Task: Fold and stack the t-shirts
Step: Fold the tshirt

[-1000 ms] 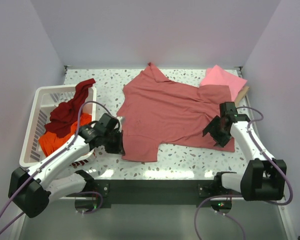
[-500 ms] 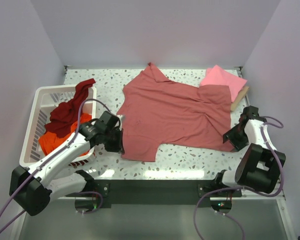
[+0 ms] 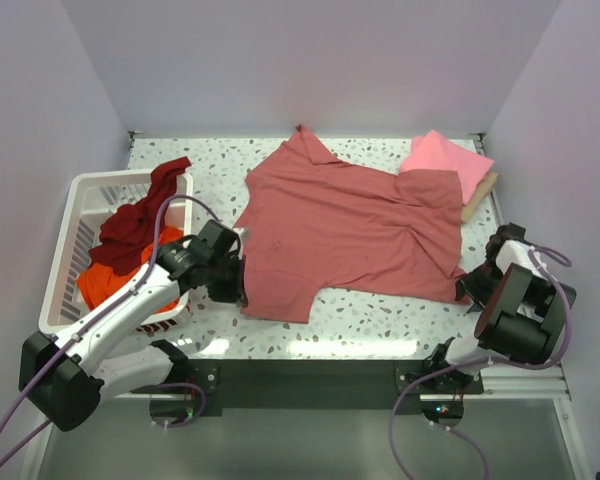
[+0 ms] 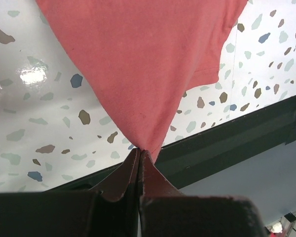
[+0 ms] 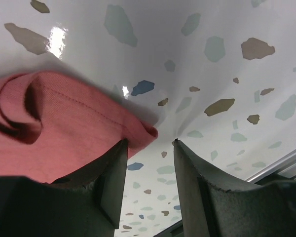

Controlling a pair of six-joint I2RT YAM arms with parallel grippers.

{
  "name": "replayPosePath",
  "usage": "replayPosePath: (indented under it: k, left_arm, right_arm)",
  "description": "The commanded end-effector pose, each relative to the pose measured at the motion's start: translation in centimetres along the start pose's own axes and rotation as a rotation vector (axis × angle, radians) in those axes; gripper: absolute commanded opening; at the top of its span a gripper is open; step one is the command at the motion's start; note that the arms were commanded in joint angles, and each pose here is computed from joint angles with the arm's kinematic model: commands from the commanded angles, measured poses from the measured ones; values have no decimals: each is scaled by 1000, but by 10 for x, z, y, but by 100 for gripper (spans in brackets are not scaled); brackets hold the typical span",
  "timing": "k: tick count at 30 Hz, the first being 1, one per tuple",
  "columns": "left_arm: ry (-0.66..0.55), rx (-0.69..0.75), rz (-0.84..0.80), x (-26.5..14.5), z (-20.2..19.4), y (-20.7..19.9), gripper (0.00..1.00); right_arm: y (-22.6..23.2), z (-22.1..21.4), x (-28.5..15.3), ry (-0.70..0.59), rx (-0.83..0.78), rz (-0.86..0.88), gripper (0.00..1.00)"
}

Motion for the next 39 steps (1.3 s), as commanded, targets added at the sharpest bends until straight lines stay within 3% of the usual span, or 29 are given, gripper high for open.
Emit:
replayPosePath:
  k: [1, 23, 28, 32, 37, 39]
  left_arm:
    - [-15, -2, -5, -10, 3, -4, 0]
    - [-6, -26, 20, -14, 2, -3, 0]
    - [-10, -25, 13, -14, 4, -5, 0]
    - [-6, -24, 16, -13, 5, -6, 0]
    - [-6, -20, 21, -13, 6, -5, 0]
    - [2, -18, 40, -15, 5, -3, 0]
  right_arm:
    - [5, 10, 8, -52, 15, 21, 46]
    - [11, 22, -1, -130, 38, 72, 38]
    - [13, 17, 18, -78, 30, 60, 36]
    - [14, 10, 28, -56, 47, 71, 27]
    - [12, 3, 34, -21, 34, 55, 1]
    - [10, 3, 30, -21, 9, 53, 0]
Point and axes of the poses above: each gripper's point midway between its finger pads, its own x axis out along the fingers, its own y axis along the line the jaws close on, z = x × y, the point moved 5 cm from there along -x, back along the fingers, and after that the axes turned 6 degrees about -x, right-handed, at the moved point
